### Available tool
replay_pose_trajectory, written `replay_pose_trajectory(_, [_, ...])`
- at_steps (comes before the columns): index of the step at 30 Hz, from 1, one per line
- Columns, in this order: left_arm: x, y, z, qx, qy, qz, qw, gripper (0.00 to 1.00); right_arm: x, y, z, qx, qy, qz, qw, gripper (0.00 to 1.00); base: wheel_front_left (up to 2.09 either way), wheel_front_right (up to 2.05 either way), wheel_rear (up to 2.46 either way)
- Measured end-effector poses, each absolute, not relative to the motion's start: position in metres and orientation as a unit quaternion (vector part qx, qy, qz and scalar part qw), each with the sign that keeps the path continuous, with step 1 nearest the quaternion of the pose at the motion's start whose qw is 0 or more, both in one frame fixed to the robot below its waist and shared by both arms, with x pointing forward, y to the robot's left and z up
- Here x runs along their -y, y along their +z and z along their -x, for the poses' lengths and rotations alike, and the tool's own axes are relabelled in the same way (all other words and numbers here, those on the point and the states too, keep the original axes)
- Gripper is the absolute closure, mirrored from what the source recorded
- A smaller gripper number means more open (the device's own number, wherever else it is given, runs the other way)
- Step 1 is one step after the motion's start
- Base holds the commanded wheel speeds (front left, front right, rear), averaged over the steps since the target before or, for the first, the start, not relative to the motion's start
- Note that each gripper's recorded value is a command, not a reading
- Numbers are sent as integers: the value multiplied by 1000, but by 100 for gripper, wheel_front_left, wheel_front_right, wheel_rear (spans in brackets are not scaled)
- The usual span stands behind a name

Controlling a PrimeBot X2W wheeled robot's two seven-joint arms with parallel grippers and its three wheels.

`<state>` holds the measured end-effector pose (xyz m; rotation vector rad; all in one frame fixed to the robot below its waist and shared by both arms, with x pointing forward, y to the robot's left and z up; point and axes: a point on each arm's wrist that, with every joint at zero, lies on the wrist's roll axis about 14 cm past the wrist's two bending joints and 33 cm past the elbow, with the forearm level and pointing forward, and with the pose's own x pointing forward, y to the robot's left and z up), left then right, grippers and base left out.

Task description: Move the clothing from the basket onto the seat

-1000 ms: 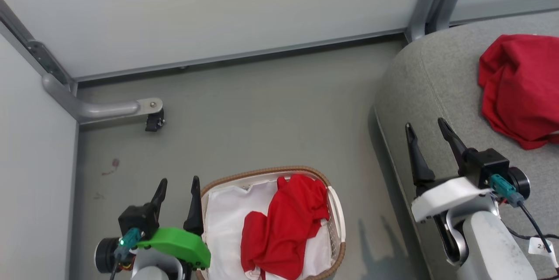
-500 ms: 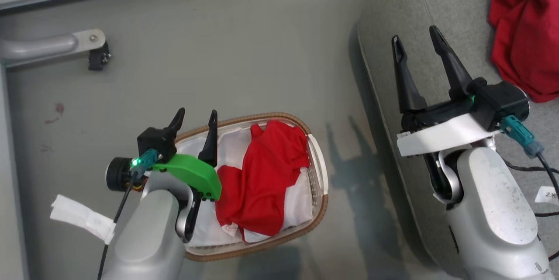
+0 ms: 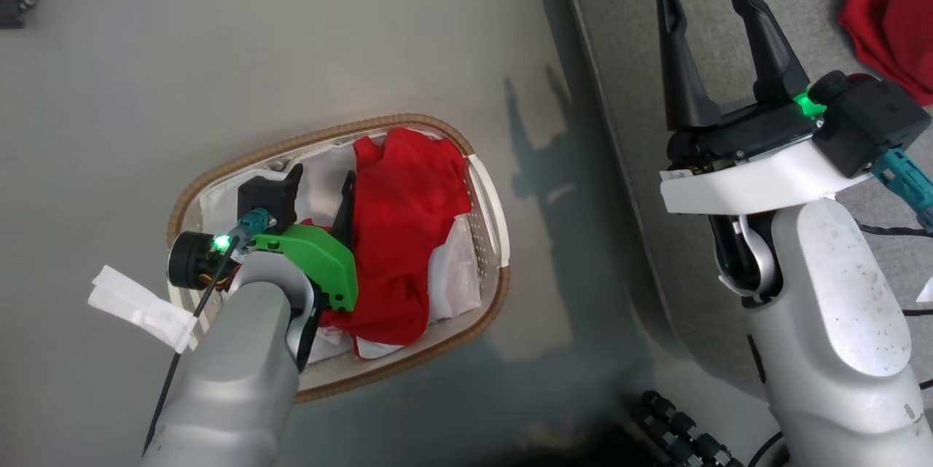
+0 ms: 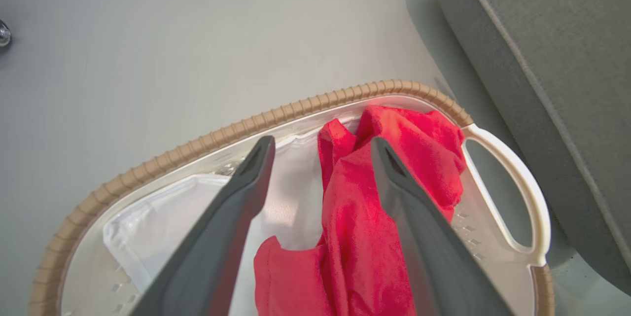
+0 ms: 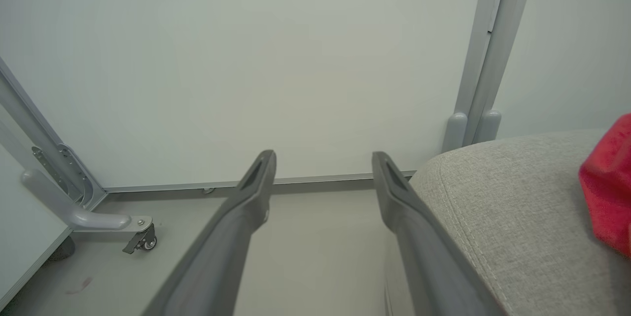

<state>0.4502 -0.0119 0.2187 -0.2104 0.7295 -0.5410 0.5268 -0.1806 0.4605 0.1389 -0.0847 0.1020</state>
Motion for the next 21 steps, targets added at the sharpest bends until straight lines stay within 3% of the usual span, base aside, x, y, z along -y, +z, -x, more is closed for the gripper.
replay_pose_trajectory(21, [44, 125, -392, -505, -304, 106, 801, 0, 214, 397, -520, -31, 10, -47, 998, 0, 0, 0, 0])
